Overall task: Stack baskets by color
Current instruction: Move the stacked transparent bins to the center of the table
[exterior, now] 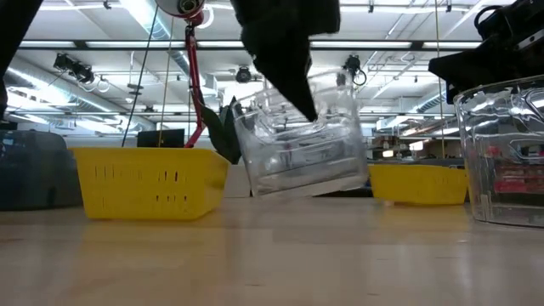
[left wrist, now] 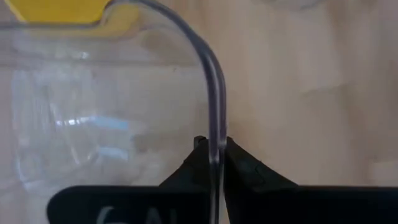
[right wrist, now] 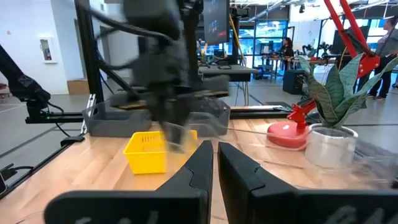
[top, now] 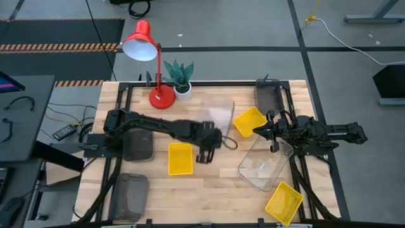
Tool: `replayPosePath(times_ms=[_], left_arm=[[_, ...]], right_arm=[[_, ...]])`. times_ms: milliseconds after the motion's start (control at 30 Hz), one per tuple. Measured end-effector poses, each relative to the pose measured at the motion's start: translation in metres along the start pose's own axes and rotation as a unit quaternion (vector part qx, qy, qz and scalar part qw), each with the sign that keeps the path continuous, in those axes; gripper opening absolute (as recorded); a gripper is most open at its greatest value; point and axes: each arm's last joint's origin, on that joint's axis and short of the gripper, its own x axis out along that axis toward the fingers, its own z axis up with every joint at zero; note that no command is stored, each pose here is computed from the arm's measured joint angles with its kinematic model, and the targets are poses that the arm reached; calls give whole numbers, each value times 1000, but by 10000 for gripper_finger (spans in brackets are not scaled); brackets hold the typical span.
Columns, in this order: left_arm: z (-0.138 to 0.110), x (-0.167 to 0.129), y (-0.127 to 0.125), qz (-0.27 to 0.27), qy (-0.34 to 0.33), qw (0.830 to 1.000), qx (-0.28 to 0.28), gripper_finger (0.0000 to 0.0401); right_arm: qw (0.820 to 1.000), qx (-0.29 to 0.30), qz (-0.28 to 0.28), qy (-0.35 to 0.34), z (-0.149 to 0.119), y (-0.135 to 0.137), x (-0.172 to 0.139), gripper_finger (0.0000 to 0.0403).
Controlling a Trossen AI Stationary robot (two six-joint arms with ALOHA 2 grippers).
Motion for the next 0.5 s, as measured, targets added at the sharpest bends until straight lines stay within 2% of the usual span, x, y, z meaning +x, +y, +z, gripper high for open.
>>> replayPosePath(times_ms=[100,200,500], left_arm=[[7,-4,-23,-8,-25,999,-23,15],[11,-8,-42,-21,-44,996,-80,16],[9,-16,-85,-13,-49,981,-189,16]], right_arm=[[1000,0,0,0,0,0,0,30],[1000,0,0,0,0,0,0,30],[1000,0,0,0,0,0,0,30]])
